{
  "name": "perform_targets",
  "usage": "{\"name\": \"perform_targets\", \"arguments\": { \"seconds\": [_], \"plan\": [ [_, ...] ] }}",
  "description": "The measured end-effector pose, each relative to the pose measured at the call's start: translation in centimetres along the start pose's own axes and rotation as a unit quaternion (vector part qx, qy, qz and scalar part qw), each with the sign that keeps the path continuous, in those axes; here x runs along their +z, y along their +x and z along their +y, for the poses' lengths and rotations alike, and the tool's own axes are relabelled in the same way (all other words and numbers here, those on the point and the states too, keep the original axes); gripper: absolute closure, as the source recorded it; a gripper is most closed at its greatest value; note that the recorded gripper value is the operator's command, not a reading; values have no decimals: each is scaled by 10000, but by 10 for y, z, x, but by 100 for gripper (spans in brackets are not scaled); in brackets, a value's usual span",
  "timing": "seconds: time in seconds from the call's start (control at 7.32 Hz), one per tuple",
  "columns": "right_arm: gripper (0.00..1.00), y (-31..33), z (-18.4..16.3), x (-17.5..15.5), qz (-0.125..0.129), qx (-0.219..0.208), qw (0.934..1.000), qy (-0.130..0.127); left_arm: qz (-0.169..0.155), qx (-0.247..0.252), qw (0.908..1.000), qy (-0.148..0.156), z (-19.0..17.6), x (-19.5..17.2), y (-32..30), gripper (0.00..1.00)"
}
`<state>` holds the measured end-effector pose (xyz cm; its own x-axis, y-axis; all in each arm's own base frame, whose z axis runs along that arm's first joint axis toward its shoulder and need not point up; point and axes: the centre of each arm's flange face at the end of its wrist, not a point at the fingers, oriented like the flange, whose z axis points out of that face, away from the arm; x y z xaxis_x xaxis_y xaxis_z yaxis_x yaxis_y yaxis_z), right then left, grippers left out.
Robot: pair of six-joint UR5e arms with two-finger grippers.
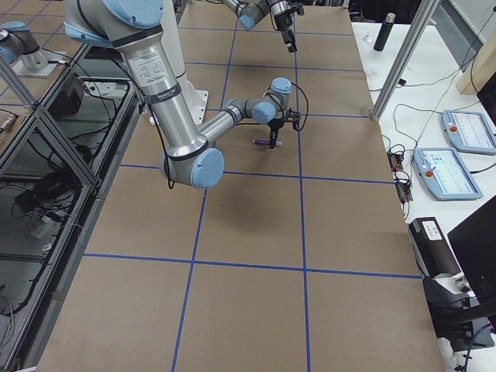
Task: Collect pens into pen holder
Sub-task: 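Grasp the purple marker with the right gripper while the left arm withdraws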
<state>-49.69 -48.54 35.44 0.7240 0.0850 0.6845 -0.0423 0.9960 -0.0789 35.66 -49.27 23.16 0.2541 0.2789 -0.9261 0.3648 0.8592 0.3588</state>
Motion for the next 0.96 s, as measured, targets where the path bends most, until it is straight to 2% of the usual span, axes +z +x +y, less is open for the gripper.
{"name": "perform_targets", "arguments": {
  "seconds": [0.14, 0.27, 0.41, 0.68, 0.96],
  "plan": [
    [71, -1, 1, 0, -6, -12, 10000, -5, -9, 11, 10000, 3, 0, 0, -1, 1],
    [97, -1, 1, 0, -12, -21, 10000, -7, -19, 17, 10000, 5, -1, 1, -3, 1],
    [100, -1, 2, 0, -17, -32, 10000, -8, -24, 20, 10000, 6, -1, 1, -3, 1],
    [100, -2, 2, -1, -33, -67, 10000, -8, -29, 20, 10000, 4, -1, 1, -4, 1],
    [100, -4, -1, -24, -229, -141, 9996, 63, -94, 76, 9999, 1, -6, -1, -10, 1]
  ]
}}
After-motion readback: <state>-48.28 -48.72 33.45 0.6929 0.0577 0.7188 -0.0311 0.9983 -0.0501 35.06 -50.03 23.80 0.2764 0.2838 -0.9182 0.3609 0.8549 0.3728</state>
